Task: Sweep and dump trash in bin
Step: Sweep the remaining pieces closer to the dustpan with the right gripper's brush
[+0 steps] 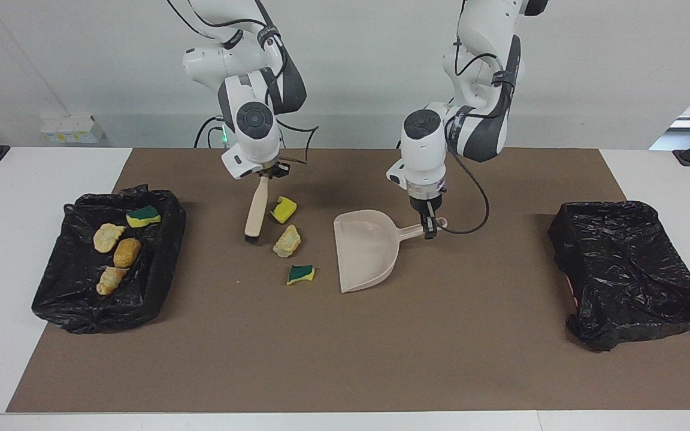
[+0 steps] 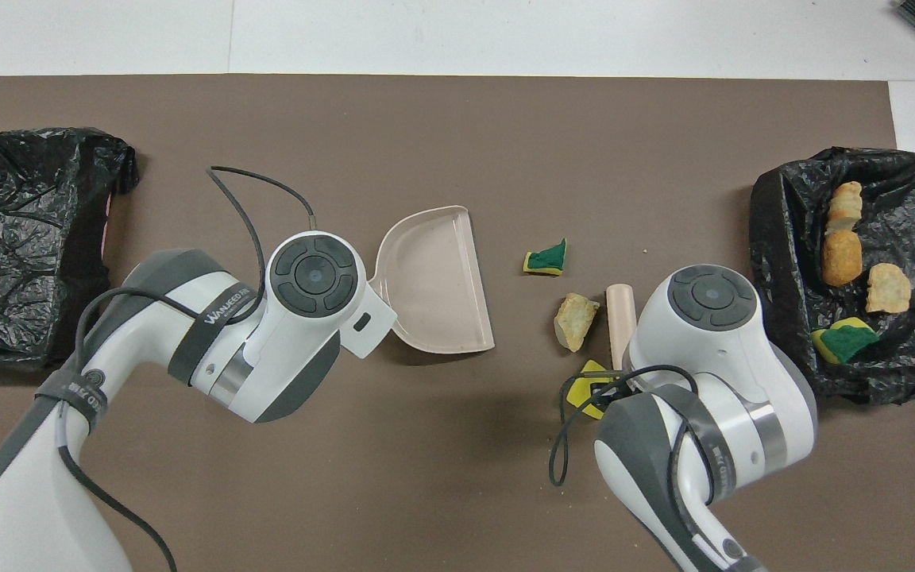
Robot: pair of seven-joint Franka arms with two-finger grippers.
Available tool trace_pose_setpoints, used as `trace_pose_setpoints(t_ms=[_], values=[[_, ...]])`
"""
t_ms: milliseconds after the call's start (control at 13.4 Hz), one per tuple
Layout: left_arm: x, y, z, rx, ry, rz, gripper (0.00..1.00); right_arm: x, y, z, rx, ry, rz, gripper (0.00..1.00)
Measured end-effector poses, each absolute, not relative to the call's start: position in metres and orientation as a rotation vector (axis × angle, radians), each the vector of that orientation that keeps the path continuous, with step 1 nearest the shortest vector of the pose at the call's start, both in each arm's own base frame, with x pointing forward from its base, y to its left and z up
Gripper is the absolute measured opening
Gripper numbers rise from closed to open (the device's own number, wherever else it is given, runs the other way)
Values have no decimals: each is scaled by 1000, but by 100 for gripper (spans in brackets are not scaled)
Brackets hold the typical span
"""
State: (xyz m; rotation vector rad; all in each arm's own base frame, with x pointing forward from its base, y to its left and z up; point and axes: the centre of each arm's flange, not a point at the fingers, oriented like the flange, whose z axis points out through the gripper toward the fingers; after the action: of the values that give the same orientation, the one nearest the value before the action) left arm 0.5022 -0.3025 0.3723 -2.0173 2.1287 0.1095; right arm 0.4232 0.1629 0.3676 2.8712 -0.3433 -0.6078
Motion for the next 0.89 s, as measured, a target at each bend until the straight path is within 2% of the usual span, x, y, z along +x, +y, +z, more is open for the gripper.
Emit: trace_pose_setpoints(t_ms=[298, 522, 894], values=[[491, -303, 370, -2002, 2145, 124, 32, 384, 187, 361, 2851, -632, -697, 25], [483, -299, 364, -2002, 2148, 138, 32, 365, 214, 360, 2914, -649, -661, 25], [476, -297, 362, -2013, 2138, 142, 32, 378, 231, 346, 3074, -478, -501, 25]])
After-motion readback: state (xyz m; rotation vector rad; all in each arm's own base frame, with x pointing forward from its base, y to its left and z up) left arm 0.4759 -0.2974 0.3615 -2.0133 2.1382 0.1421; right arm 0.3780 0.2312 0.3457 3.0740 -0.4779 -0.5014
